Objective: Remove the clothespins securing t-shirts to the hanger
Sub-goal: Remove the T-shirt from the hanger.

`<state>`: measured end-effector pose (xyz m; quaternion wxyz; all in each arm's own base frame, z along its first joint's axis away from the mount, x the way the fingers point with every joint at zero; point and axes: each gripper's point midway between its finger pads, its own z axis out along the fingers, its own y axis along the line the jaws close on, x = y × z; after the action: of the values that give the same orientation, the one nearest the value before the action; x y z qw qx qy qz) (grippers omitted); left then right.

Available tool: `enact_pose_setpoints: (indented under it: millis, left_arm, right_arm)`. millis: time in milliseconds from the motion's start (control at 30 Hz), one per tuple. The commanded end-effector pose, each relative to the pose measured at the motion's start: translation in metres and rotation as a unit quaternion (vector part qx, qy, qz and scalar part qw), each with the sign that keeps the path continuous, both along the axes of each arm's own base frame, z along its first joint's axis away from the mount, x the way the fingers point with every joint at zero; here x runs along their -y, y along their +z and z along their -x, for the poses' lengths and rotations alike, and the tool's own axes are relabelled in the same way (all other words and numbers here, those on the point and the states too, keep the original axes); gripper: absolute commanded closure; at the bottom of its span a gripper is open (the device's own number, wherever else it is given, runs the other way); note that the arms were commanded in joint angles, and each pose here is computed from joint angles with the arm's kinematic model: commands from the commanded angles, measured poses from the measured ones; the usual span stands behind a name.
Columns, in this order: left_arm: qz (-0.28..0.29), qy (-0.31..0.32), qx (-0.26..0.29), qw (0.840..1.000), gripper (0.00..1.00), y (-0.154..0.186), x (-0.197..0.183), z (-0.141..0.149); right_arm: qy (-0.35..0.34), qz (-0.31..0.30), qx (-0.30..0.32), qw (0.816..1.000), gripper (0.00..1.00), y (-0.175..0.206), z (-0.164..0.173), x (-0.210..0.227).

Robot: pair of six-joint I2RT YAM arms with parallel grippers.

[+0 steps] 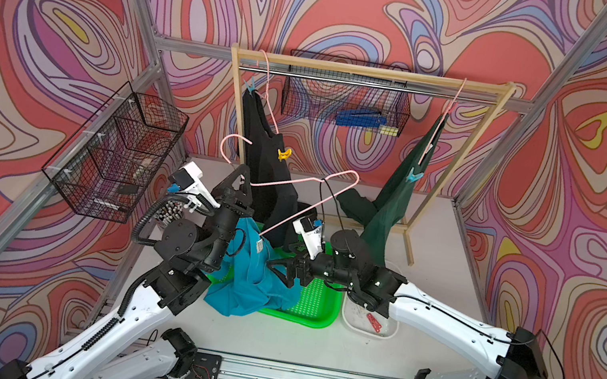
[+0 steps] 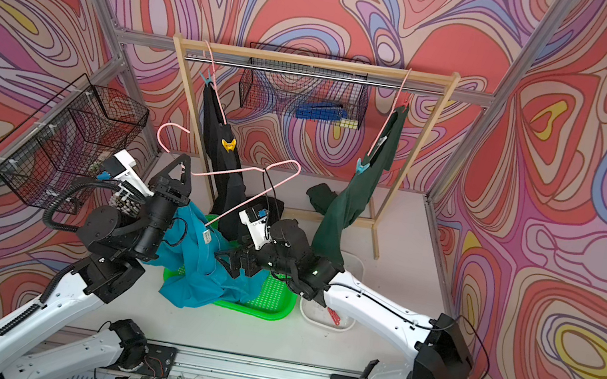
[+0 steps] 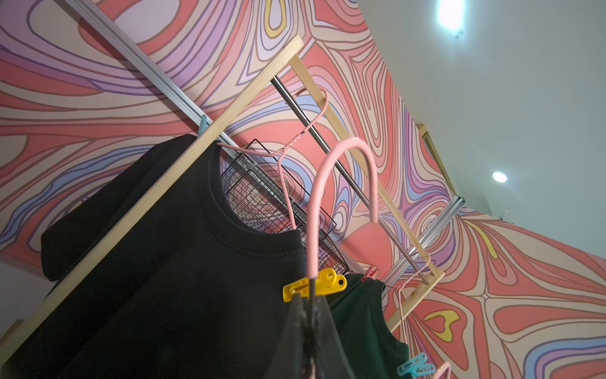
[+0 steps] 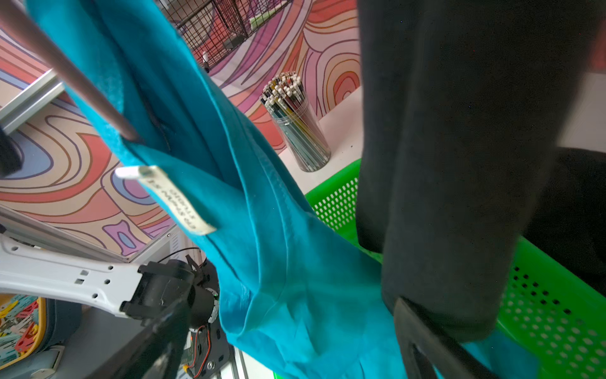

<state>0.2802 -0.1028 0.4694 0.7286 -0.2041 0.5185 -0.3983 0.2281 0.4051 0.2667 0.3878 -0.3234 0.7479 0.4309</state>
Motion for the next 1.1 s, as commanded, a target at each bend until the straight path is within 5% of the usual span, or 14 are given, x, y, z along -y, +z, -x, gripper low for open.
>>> enact_pose_setpoints:
  millis: [0,400,533,767,933,1067]
  left_arm:
    - [0.058,0.044,0.018,0.997,1.0,0.017,-0.03,0.01]
    - [0.081,0.063,-0.013,0.995,1.0,0.004,-0.039,0.008]
    - [0.093,0.07,-0.025,0.993,1.0,-0.001,-0.042,0.006]
    - [0.11,0.083,-0.031,0.99,1.0,-0.004,-0.047,0.004]
    - [0.121,0.093,-0.027,0.988,1.0,-0.002,-0.048,0.0]
    - [0.133,0.096,-0.023,0.986,1.0,-0.001,-0.046,-0.007]
  right_arm:
    - [-0.006,-0.033,0.019,0.999,0.02,0.014,-0.002,-0.018]
    - [-0.004,-0.051,0.046,0.998,0.07,0.021,0.001,-0.057]
    - [0.004,-0.045,0.048,0.998,0.25,0.012,-0.002,-0.067]
    - [0.021,-0.031,0.035,0.999,0.83,-0.009,0.002,-0.076]
    - [0.048,-0.018,0.024,0.998,1.0,-0.026,0.017,-0.085]
    - [0.079,-0.002,0.007,0.997,1.0,-0.04,0.033,-0.099]
